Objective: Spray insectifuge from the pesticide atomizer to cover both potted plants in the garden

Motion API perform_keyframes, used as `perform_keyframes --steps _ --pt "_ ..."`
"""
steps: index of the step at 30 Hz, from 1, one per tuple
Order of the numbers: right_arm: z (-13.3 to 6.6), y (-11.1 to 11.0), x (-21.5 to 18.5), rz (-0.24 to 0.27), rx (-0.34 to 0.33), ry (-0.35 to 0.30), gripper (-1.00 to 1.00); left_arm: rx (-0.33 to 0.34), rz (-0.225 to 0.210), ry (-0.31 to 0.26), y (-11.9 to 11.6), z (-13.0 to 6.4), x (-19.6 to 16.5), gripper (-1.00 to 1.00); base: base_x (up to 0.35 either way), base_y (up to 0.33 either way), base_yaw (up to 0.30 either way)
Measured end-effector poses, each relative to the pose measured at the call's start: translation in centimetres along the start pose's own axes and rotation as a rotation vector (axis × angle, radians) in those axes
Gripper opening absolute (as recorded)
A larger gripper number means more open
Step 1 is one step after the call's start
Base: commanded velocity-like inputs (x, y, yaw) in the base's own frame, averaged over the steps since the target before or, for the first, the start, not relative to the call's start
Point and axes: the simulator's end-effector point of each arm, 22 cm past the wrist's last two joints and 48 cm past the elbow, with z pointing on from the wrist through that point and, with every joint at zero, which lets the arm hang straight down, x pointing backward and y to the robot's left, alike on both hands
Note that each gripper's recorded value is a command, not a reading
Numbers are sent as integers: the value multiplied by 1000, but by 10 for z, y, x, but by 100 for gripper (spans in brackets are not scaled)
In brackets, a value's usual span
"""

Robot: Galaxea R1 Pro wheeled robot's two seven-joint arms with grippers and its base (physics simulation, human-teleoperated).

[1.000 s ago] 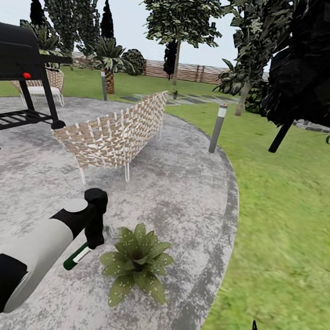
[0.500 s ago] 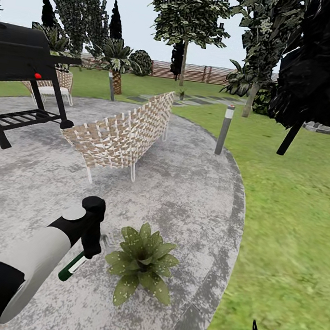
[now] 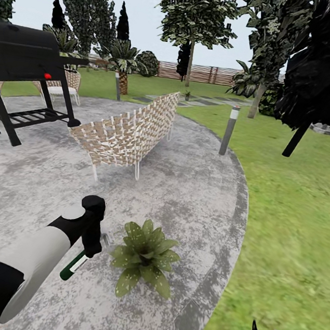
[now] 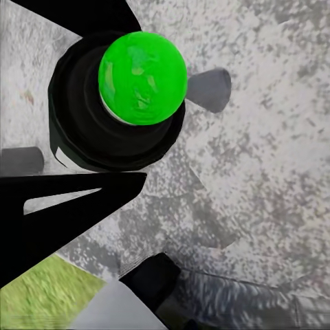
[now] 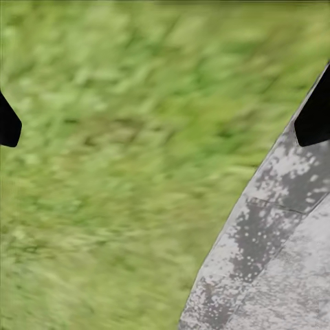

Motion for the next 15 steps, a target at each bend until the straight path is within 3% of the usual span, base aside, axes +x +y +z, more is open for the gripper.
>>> perform_keyframes --steps 10,15 --pt "0 0 0 0 0 0 100 -11 -6 0 5 0 3 -100 -256 -164 275" --pt "0 0 0 0 0 1 100 -36 -40 -76 18 -13 -6 -100 -316 -19 277"
